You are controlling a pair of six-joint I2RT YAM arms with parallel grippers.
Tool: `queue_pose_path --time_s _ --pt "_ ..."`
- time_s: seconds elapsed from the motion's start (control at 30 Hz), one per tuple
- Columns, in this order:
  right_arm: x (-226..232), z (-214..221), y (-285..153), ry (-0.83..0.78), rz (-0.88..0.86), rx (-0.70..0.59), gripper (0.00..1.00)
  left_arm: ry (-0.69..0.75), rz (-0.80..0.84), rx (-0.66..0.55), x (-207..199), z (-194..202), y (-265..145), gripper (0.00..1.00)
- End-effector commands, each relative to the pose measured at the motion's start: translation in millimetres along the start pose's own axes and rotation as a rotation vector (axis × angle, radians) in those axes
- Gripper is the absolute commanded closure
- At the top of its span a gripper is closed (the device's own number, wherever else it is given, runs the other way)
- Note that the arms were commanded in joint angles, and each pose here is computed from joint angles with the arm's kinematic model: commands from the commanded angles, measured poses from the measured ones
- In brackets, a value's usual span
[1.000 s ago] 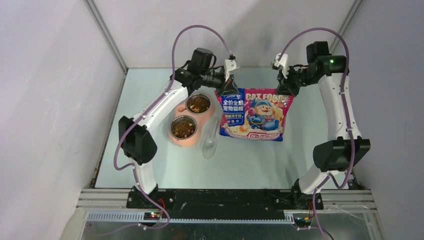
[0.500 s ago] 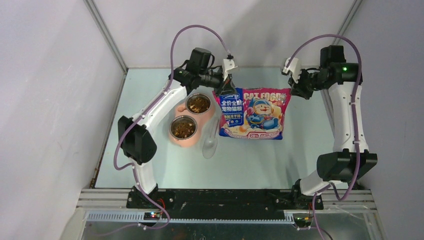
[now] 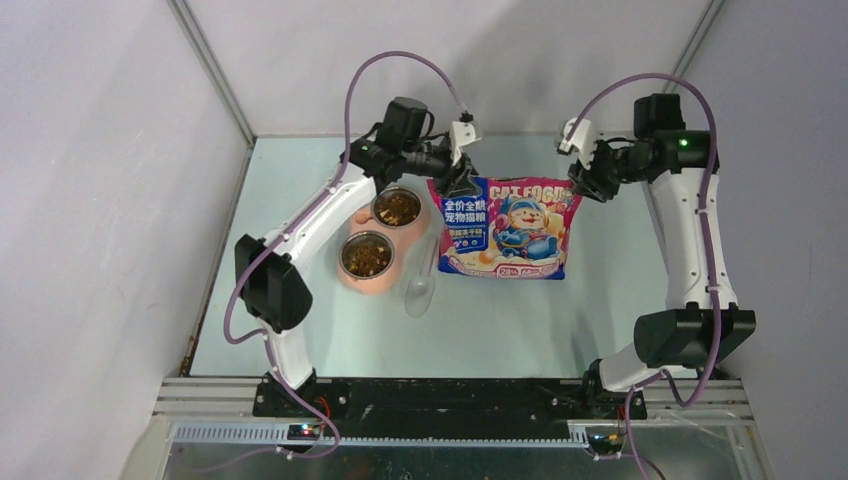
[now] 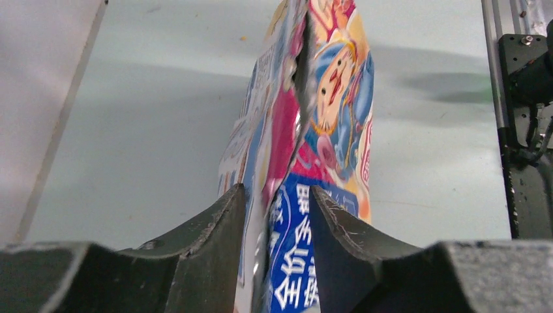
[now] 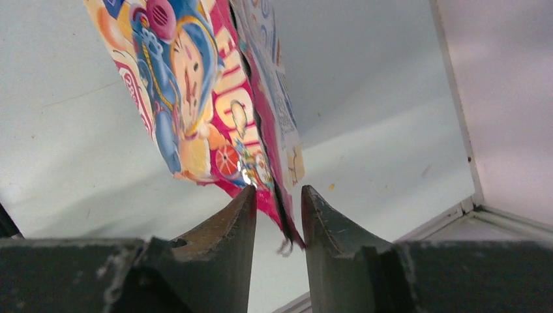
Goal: Serve the pet food
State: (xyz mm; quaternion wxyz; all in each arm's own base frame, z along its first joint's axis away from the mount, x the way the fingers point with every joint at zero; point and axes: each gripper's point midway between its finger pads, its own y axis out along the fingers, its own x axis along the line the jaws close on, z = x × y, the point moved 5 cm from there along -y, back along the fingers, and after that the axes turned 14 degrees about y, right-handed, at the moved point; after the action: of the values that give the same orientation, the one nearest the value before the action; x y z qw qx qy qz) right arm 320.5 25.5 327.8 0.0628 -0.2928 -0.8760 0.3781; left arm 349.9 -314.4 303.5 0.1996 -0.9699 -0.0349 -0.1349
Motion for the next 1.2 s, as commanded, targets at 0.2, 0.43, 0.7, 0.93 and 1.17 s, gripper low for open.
queue_pose_path --time_s 0.2,0.43,0.7,0.93,1.17 --pt "20.9 -48.4 33.4 -0.169 -0.041 -0.111 0.63 0.166 -0.090 -0.064 5.4 -30.1 44.7 0.79" --pt "35.5 -65.9 62.6 -0.192 -0.122 -0.133 0.66 0.148 -0.131 -0.039 5.6 -29.9 41.6 0.93" --pt "40.0 -75.5 74.9 -0.191 -0.143 -0.192 1.00 0.066 -0.114 -0.055 0.8 -21.1 26.1 0.67" --pt "38.0 -79.2 72.1 -0.247 -0.097 -0.248 1.00 0.083 -0.092 0.019 -6.7 6.0 9.5 0.76" --pt "32.0 -72.4 60.3 -0.231 -0.082 -0.244 1.00 0.105 -0.133 0.048 -0.1 11.4 -4.2 0.80"
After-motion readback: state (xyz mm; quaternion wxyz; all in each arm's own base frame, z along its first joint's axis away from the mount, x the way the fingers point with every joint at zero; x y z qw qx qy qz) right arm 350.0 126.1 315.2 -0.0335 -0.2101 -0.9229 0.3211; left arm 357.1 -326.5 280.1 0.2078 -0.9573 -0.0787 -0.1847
